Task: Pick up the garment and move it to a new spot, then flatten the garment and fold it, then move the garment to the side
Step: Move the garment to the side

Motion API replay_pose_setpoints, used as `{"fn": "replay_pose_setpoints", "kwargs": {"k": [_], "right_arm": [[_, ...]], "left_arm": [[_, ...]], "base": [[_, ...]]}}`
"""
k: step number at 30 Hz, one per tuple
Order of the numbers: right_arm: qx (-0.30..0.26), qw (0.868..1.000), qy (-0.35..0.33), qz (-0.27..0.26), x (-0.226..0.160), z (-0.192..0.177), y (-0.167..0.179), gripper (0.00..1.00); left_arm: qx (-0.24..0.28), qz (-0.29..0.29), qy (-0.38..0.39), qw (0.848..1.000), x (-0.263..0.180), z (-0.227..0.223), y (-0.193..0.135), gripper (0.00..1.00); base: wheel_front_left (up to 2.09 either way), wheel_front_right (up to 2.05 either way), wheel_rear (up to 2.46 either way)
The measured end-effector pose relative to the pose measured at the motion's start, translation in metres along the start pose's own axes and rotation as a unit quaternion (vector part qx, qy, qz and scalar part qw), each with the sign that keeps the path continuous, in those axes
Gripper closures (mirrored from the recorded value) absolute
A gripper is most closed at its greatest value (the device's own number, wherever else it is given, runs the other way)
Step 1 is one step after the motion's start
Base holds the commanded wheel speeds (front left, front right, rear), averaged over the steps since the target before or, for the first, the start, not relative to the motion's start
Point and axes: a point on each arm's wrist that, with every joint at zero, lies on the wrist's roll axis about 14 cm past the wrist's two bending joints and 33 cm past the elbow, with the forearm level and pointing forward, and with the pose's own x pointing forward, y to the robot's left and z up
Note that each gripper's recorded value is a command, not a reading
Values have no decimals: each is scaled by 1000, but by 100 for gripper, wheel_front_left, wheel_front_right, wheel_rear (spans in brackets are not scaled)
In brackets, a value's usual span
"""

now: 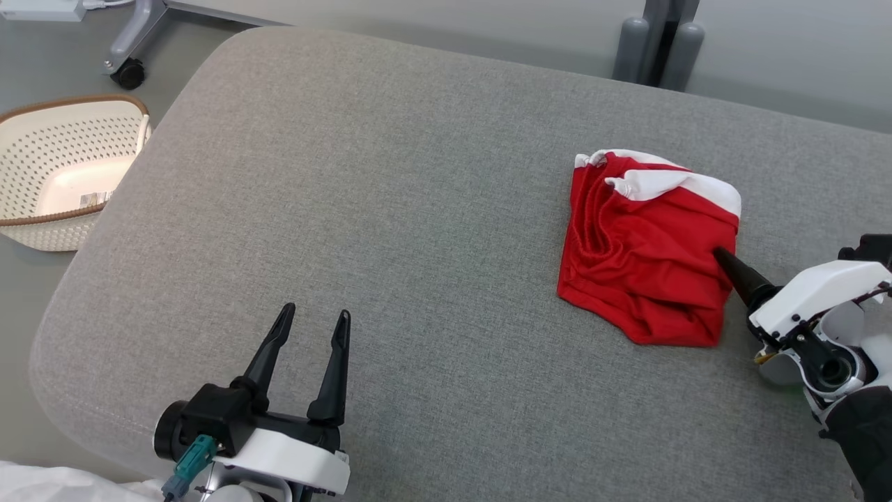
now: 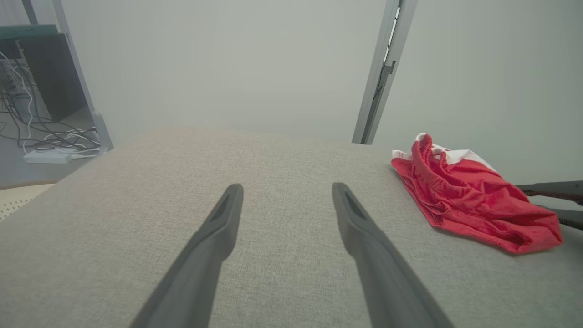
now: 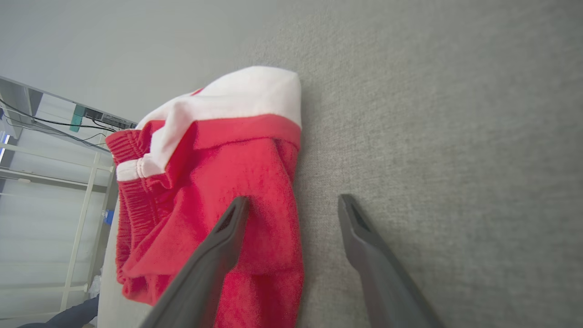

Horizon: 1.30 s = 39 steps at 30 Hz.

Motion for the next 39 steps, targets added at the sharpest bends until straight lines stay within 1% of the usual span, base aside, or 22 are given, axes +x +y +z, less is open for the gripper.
{"fn": "replay_pose_setpoints", "kwargs": {"k": [4, 10, 17, 21, 22, 23, 24, 25, 31, 34, 35, 37, 39], "right_arm": [[2, 1000, 21, 6, 11, -3, 2, 0], [21, 999, 43, 23, 22, -9, 13, 0], [37, 996, 67, 52, 25, -19, 32, 0], [31, 995, 72, 57, 24, -21, 34, 0], [29, 995, 73, 56, 24, -22, 34, 13], [25, 995, 74, 57, 24, -22, 35, 56], [21, 995, 74, 59, 24, -21, 36, 73], [18, 995, 72, 61, 24, -21, 37, 100], [-10, 996, 64, 62, 23, -20, 38, 100], [-53, 995, 66, 59, 20, -23, 36, 100], [-53, 995, 66, 59, 20, -23, 36, 100], [-87, 992, 71, 56, 16, -25, 33, 100], [-107, 990, 72, 52, 12, -24, 29, 100]], "left_arm": [[2, 7, 3, 1000, 2, -1, 5, 0], [6, 14, 6, 1000, 5, -2, 8, 0], [6, 17, 7, 1000, 6, -3, 9, 0], [7, 16, 6, 1000, 7, -3, 8, 0], [7, 15, 6, 1000, 8, -2, 8, 0], [7, 14, 5, 1000, 8, -2, 7, 0], [7, 13, 5, 1000, 9, -2, 7, 0], [6, 13, 4, 1000, 10, -2, 6, 0], [5, 9, 2, 1000, 11, 0, 4, 0], [3, 8, 0, 1000, 11, 1, 3, 0], [3, 8, 0, 1000, 11, 1, 3, 0], [2, 7, -2, 1000, 11, 2, 2, 0], [1, 4, -6, 1000, 12, 4, 1, 0]], "base": [[0, 0, 0], [0, 0, 0], [0, 0, 0], [0, 0, 0], [0, 0, 0], [0, 0, 0], [0, 0, 0], [0, 0, 0], [0, 0, 0], [0, 0, 0], [0, 0, 0], [0, 0, 0], [0, 0, 0]]}}
